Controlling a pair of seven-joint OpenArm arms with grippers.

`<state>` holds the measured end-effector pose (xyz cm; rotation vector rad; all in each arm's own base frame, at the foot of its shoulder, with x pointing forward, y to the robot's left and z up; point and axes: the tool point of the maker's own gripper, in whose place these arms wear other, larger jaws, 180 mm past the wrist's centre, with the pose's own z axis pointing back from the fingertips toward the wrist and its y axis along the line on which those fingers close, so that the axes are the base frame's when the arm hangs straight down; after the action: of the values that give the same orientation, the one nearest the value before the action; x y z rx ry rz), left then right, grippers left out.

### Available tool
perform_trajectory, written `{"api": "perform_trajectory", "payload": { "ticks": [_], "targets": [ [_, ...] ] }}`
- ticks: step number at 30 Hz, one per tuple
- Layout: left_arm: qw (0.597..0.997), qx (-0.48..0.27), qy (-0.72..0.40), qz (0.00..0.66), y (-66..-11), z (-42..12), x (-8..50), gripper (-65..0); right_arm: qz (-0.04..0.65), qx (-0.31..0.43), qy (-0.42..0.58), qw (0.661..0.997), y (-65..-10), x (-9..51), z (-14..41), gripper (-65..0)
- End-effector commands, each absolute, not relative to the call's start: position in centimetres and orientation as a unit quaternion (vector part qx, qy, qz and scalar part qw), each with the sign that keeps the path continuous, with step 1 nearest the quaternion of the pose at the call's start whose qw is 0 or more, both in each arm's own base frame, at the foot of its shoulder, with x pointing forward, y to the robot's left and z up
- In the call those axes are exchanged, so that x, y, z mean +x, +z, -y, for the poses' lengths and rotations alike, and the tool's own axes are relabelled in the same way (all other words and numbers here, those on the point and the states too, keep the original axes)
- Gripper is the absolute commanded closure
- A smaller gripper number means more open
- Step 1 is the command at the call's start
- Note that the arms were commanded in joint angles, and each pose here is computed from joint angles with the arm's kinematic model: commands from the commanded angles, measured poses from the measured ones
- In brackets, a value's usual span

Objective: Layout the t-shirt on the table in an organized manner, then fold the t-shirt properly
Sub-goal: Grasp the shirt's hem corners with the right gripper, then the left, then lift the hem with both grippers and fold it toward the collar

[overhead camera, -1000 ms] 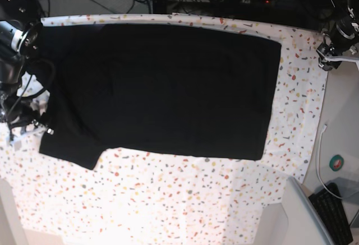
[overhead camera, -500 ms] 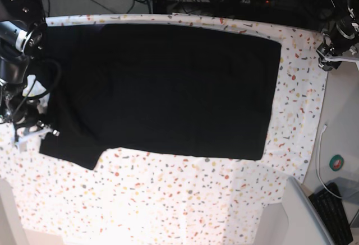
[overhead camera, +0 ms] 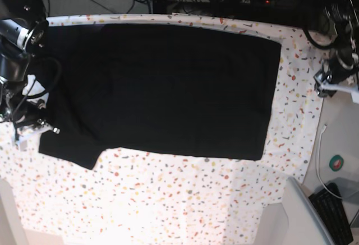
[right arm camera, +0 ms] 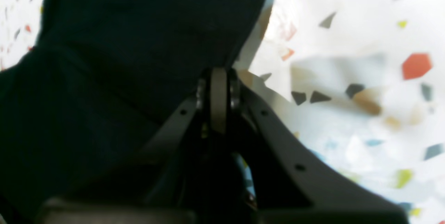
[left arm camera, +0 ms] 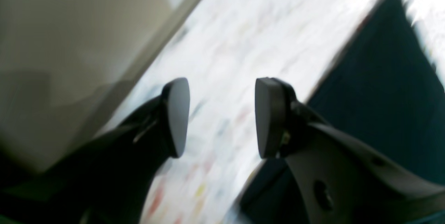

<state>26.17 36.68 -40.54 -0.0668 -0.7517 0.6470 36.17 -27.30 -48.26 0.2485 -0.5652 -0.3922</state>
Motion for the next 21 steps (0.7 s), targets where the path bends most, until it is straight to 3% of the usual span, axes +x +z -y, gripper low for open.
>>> {"api": "perform_trajectory", "payload": {
  "ticks": [1, 9, 21],
  "targets": [
    [0.876, -0.035, 0.303, 0.373, -39.8, -37.2, 28.2, -29.0, 0.310, 0.115, -0.183, 0.926, -46.1, 37.8, 28.1, 0.0],
    [0.913, -0.086, 0.256, 0.305, -42.6, -31.8, 38.2, -29.0, 0.349, 0.087, -0.144, 0.922, -42.4, 38.0, 27.6, 0.0],
    [0.925, -0.101, 0.251, 0.268, -46.0, -28.3, 37.8, -29.0, 0.339, 0.071, -0.140, 0.927, -42.2, 37.2, 28.9, 0.0]
  ]
}}
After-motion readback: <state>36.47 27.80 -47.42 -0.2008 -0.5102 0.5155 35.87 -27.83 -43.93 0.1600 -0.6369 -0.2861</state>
